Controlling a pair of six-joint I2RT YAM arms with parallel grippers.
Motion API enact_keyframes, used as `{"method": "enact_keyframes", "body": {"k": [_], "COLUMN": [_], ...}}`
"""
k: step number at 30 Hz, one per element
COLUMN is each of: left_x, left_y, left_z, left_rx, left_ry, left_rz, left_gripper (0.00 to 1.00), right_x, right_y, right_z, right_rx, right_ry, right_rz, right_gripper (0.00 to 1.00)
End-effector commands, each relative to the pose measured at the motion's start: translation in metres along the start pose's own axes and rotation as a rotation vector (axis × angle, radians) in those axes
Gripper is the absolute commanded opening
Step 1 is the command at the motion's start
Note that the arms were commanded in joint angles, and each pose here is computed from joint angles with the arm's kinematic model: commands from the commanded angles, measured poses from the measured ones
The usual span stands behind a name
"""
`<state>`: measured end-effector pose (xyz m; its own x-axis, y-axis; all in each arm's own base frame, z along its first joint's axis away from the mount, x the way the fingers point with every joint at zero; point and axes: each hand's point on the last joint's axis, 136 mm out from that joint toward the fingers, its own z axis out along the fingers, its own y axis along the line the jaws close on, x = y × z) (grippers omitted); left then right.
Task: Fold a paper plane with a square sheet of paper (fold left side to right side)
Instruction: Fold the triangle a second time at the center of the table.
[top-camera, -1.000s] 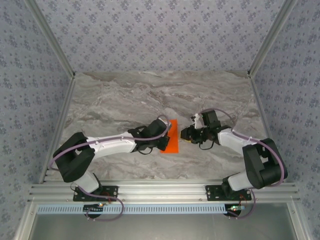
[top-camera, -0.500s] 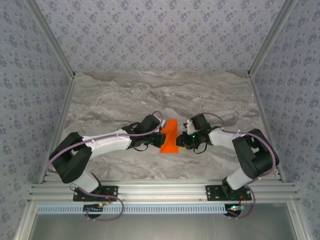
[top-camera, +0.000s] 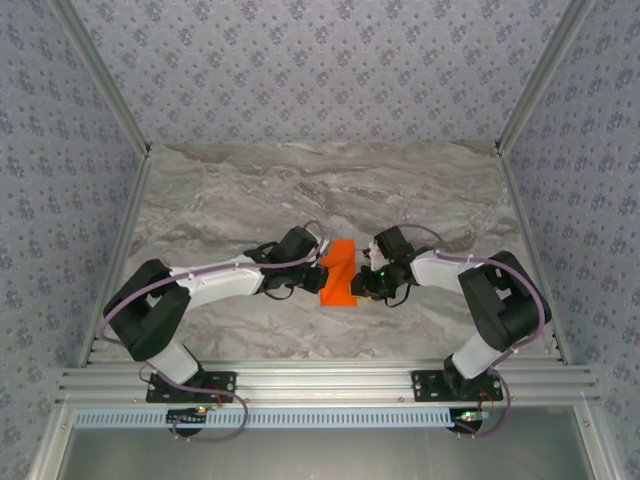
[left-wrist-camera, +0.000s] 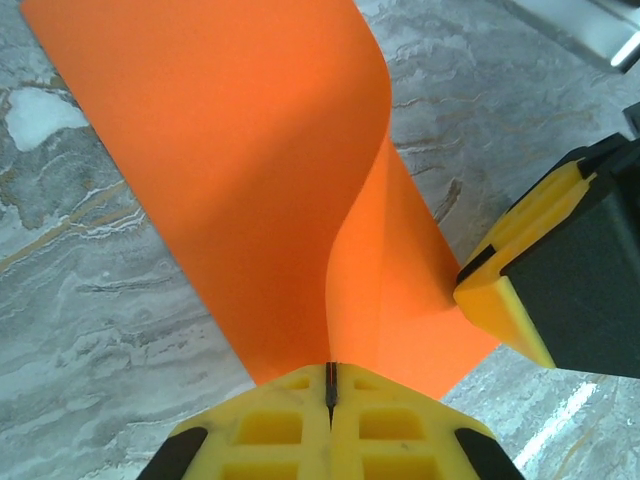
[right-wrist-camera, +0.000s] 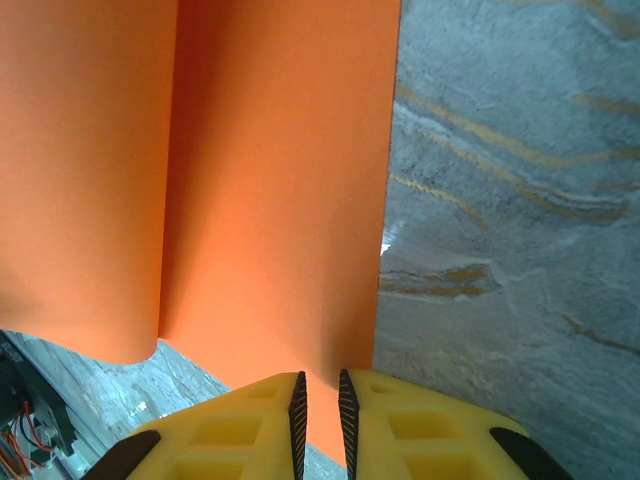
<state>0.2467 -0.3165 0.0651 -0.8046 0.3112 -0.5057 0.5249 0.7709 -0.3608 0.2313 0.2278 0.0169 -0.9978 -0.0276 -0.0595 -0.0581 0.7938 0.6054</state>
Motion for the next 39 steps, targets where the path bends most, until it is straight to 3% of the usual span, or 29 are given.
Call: {"method": "enact_keyframes", "body": {"k": [1,39], "left_x": [-0.006,-0.008], "left_y": [-0.002,0.019], "left_z": [0.006,0.037], "left_rx": [0.017,-0.041], "left_ry": [0.002,0.045], "left_rz": [0.025,0.02], "left_gripper": [0.04,0.04], "right_x": [0.013,0.022], "right_y": [-0.017,-0.024], "right_z": [0.007,0.009], "right_rx": [0.085,0.147], "right_ry": [0.057,0.102], "right_rz": [0.011,-0.007], "right_gripper": [0.19,0.18]}}
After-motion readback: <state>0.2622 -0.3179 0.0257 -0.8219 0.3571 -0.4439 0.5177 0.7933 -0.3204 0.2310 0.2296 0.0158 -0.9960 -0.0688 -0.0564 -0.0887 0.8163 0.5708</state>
